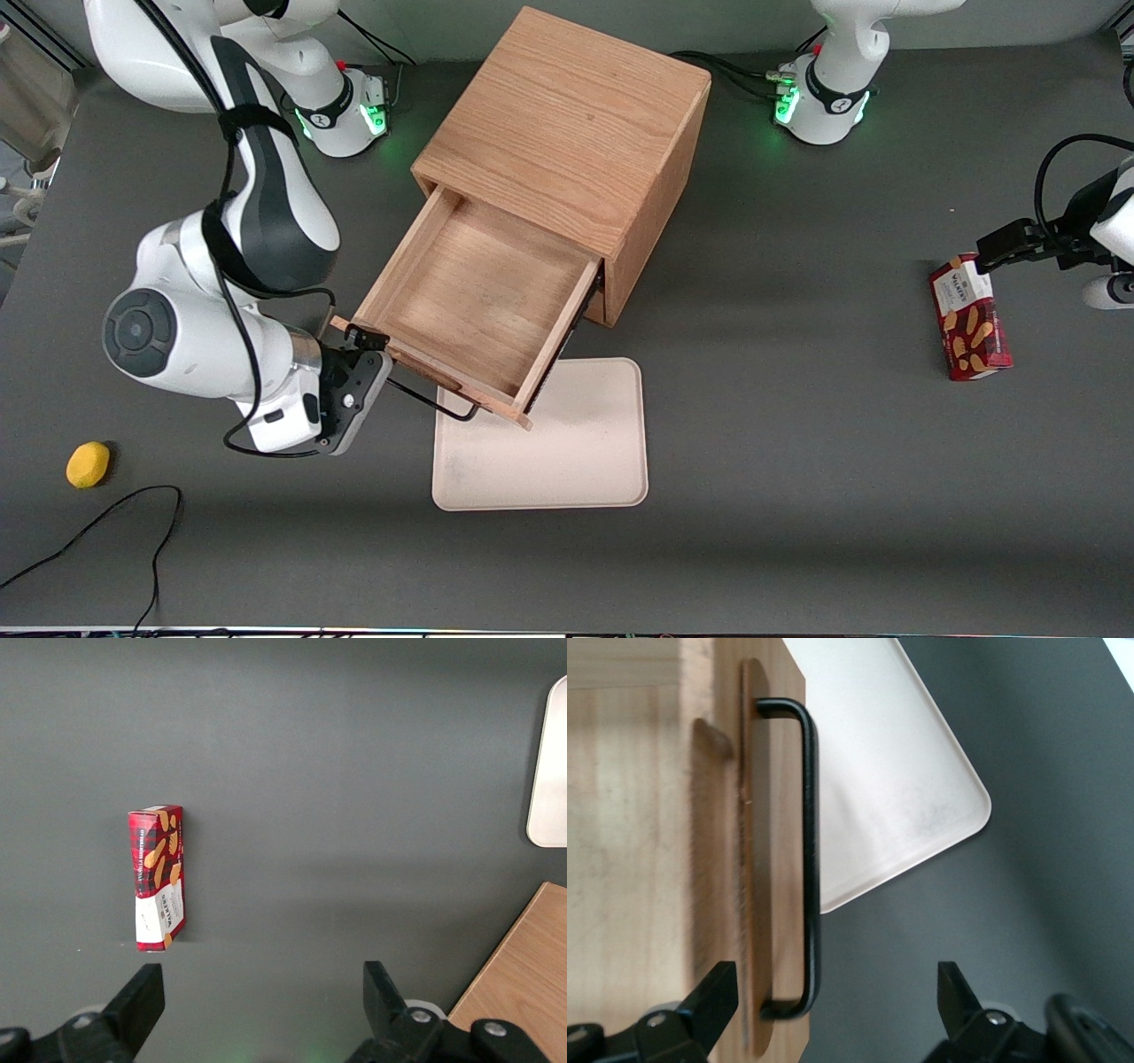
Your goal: Open upper drawer
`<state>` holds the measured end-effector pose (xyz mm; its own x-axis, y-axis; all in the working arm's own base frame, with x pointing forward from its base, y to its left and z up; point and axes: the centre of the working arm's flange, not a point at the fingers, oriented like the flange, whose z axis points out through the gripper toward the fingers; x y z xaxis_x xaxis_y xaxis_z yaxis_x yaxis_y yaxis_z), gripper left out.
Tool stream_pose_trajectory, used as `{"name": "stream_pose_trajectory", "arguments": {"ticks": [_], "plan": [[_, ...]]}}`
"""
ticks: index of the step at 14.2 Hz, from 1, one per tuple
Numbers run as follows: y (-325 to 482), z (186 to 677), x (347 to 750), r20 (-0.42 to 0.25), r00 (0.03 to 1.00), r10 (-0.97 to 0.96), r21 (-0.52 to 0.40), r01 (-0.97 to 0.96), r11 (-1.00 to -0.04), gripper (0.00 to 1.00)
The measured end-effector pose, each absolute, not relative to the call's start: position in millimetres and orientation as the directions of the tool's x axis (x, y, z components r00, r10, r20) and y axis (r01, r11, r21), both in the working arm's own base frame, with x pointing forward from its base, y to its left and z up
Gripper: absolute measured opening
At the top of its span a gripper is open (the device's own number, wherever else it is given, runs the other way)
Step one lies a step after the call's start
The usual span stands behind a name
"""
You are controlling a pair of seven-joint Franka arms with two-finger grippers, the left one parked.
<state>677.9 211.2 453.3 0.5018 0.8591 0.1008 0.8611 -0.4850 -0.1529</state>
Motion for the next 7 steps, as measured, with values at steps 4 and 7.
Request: {"name": "stream_pose_trajectory", "arguments": {"ticks": [4,7], "plan": [[202,497,665,0.103,0.579,0.809,-0.157,0.812,-0.562,1.00],[196,536,651,0.106,0.674,0.731,-0.151,0.737,-0.658,1.00]]}}
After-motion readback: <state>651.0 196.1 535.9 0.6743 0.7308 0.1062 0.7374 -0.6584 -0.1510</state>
